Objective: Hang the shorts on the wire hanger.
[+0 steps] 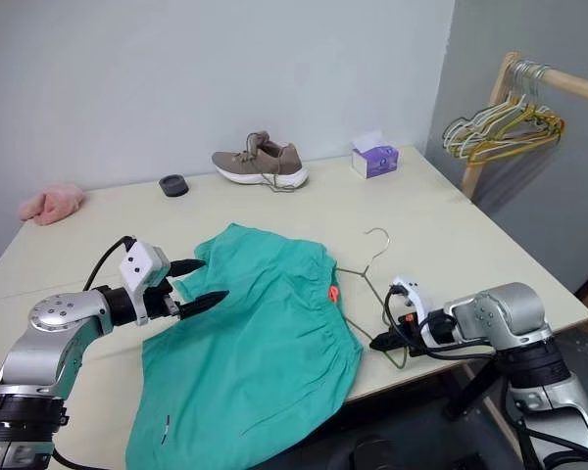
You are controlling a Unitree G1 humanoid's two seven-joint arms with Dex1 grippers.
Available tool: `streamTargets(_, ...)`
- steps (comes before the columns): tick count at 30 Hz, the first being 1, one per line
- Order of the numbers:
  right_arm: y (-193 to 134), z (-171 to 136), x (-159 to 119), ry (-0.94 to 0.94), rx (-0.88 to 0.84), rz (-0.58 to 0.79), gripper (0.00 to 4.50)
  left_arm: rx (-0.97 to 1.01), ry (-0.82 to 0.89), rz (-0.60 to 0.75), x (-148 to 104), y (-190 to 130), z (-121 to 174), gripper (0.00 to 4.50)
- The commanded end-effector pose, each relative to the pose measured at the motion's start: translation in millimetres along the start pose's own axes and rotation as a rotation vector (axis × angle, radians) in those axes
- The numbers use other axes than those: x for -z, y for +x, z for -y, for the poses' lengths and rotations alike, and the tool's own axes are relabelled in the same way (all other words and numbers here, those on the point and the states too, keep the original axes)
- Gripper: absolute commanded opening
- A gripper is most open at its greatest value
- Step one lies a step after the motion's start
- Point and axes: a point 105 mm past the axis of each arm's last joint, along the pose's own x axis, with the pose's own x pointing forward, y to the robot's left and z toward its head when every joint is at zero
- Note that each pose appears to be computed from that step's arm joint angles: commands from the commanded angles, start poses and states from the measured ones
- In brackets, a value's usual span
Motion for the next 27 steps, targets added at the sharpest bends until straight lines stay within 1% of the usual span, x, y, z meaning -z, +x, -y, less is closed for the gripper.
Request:
streamTargets(1, -15.6, -5.4, -31.8, -0.085, 0.019, 0.119, 0.0, -0.058, 0.02, 0.056, -14.2, -4.3, -9.6, 4.3)
streamTargets(4, -20.1, -19.2, -48.5, -0.179, 0.002, 0.167, 0.0, -0.083, -0.017, 0.08, -15.9, -4.4, -12.5, 4.3)
streamTargets(5, -19.5, -22.8, -52.4, -0.242, 0.015, 0.174, 0.0, -0.093, -0.031, 0.089, -16.8, -4.2, -13.6, 4.3)
streamTargets(7, -16.3, -31.3, -61.2, -0.301, 0.016, 0.201, 0.0, -0.113, -0.045, 0.103, -18.7, -4.0, -16.3, 4.3)
streamTargets(8, -14.0, -34.6, -65.3, -0.376, 0.039, 0.21, 0.0, -0.124, -0.047, 0.11, -20.3, -4.2, -18.5, 4.3)
streamTargets(9, -11.6, -38.3, -67.8, -0.43, 0.049, 0.214, 0.0, -0.13, -0.05, 0.118, -22.3, -4.6, -20.2, 4.41)
streamTargets(13, 0.0, -45.4, -69.4, -0.658, 0.11, 0.184, 0.0, -0.162, -0.026, 0.171, -40.7, -8.2, -31.4, 4.41)
streamTargets(16, 6.5, -46.9, -67.3, -0.77, 0.119, 0.161, 0.0, -0.114, 0.002, 0.197, -58.9, -11.8, -32.1, 4.41)
streamTargets(21, 12.2, -54.0, -68.9, -0.901, 0.109, 0.153, 0.0, -0.016, 0.086, 0.162, -73.2, -17.3, -29.3, 4.41)
streamTargets(25, 14.9, -56.2, -67.1, -0.996, 0.112, 0.137, 0.0, 0.061, 0.174, 0.069, -67.8, -19.8, -26.3, 4.41)
streamTargets(27, 15.3, -56.4, -65.8, -1.068, 0.124, 0.123, 0.0, 0.057, 0.221, 0.042, -65.5, -19.9, -30.4, 4.41)
